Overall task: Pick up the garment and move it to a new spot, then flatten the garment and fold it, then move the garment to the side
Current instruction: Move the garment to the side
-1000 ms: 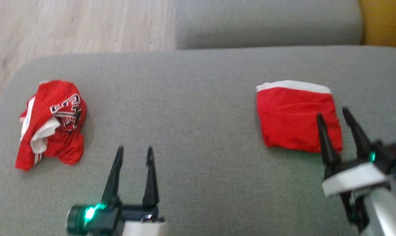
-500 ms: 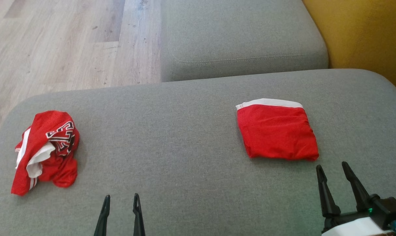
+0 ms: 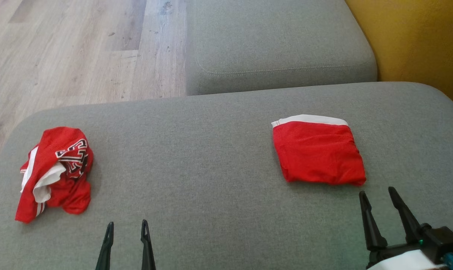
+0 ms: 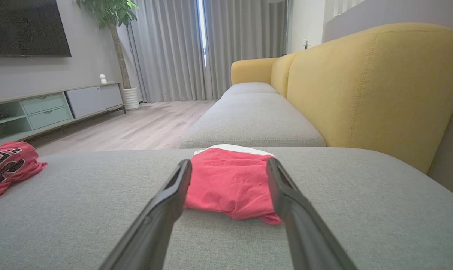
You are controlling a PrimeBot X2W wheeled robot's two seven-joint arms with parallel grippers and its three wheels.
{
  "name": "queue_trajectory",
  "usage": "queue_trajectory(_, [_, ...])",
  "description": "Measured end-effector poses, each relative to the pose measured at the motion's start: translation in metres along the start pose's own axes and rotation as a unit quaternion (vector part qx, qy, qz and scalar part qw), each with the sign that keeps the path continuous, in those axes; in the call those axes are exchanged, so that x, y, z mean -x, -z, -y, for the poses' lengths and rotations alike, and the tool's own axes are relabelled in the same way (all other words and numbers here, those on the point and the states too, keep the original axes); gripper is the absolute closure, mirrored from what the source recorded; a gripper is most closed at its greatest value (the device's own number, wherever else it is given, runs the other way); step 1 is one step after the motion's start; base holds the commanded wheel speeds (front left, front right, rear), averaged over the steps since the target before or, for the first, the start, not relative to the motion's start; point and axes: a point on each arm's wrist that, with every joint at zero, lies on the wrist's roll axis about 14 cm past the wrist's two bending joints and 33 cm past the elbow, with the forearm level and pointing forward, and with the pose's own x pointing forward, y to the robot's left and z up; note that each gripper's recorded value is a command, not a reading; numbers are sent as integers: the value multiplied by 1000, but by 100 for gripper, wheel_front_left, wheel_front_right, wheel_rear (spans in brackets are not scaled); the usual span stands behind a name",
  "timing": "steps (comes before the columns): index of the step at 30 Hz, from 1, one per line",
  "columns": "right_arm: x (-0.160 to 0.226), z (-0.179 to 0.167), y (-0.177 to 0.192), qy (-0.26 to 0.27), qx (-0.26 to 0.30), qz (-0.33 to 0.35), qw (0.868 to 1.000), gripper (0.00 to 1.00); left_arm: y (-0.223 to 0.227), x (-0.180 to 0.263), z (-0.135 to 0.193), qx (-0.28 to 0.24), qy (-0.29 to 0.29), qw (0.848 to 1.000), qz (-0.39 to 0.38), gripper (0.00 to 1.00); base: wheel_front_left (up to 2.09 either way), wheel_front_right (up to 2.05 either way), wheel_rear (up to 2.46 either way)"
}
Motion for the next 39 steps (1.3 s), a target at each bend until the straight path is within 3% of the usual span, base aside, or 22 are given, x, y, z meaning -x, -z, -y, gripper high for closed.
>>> queue_trajectory(28, [-6,-9,24,-19,-1,-42,999,0,4,-5,-15,4,-26,1000,-12,0,0,0,0])
queue_trajectory(34, [-32,-2,26,-23,13,-47,999,0,8,-20,-13,15,-29,999,-20,0,0,0,0])
queue_trajectory(39, [-66,33,43,10,18,-84,996,0,12,-39,0,21,-11,999,-25,0,0,0,0])
